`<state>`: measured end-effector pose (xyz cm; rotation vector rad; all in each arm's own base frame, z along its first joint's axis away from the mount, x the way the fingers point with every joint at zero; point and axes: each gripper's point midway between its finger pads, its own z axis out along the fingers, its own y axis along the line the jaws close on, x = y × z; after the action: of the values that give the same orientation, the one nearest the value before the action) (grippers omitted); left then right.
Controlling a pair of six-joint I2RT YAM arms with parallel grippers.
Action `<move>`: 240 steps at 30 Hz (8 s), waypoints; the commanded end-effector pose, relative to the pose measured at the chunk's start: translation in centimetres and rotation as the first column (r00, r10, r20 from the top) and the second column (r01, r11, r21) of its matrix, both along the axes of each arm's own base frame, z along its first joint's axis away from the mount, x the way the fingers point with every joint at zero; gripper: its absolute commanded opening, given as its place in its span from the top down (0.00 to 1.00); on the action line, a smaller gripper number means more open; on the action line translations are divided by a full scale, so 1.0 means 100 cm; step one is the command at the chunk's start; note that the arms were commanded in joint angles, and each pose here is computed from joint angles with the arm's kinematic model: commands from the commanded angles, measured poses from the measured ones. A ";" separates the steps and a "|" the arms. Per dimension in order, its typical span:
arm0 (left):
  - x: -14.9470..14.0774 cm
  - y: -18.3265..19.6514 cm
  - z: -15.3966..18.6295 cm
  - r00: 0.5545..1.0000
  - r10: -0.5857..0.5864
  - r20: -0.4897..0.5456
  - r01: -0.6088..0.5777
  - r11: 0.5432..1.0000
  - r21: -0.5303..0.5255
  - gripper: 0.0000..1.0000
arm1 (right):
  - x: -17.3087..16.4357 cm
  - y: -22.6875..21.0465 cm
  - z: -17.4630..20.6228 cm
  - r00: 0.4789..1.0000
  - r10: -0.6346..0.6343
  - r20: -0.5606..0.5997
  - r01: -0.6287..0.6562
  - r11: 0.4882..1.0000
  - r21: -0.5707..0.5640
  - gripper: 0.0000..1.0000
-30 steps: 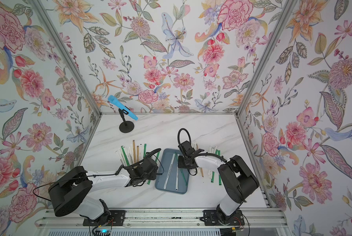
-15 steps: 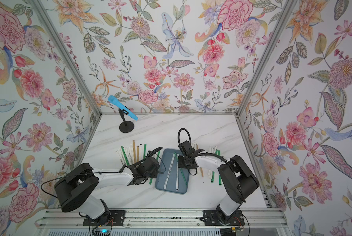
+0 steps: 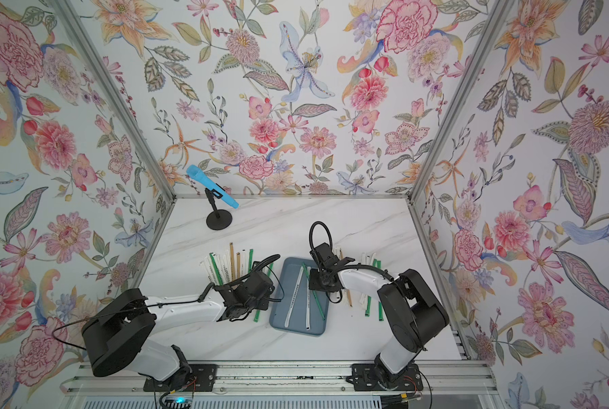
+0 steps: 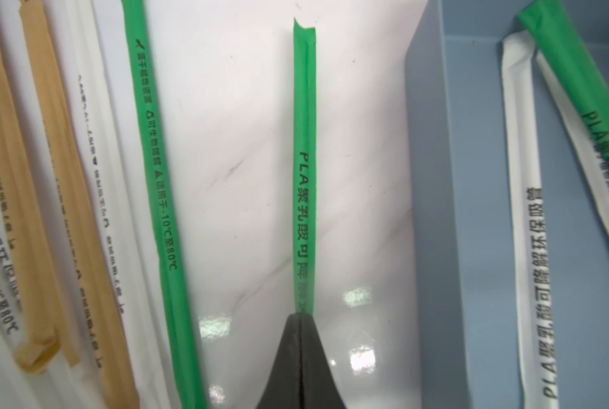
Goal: Put the straws into the storage box
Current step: Pick up the straw from the center of the board, then place the straw in the storage box, then adjust the straw in the storage box, then pick up the straw from the center of the board, then place the straw in the storage box, then pick up the straw from the center of the board.
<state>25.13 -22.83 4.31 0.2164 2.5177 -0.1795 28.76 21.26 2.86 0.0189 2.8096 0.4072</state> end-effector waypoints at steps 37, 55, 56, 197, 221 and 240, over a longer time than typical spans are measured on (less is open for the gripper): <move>-0.023 -0.093 0.012 0.993 -0.118 -0.024 0.112 0.976 -0.186 0.39 | -0.002 0.006 0.010 1.000 -0.002 -0.005 0.002 1.000 0.013 0.48; 0.019 -0.098 0.049 0.991 -0.079 0.104 0.103 0.961 -0.257 0.27 | -0.008 0.019 0.035 0.999 0.041 0.022 -0.043 0.994 0.099 0.44; 0.023 -0.097 0.049 0.991 -0.078 0.107 0.103 0.964 -0.246 0.27 | -0.009 0.020 0.035 0.999 0.044 0.019 -0.046 0.994 0.101 0.44; 0.090 0.086 0.006 0.986 0.164 0.039 -0.160 0.982 -0.097 0.33 | -0.059 0.034 0.055 0.999 -0.054 0.005 0.052 0.984 0.168 0.95; 0.092 0.069 -0.008 0.990 0.139 -0.002 -0.139 0.989 -0.058 0.39 | -0.065 0.024 0.065 0.996 -0.058 0.067 0.045 0.983 0.176 0.41; 0.092 0.052 -0.024 0.994 0.100 -0.034 -0.100 0.995 -0.011 0.56 | -0.052 -0.044 0.080 0.980 -0.174 0.098 0.155 0.973 0.174 0.40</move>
<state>34.21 -17.67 2.22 0.0718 2.5379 -0.1985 24.49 18.00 12.02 0.2558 2.5858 0.6232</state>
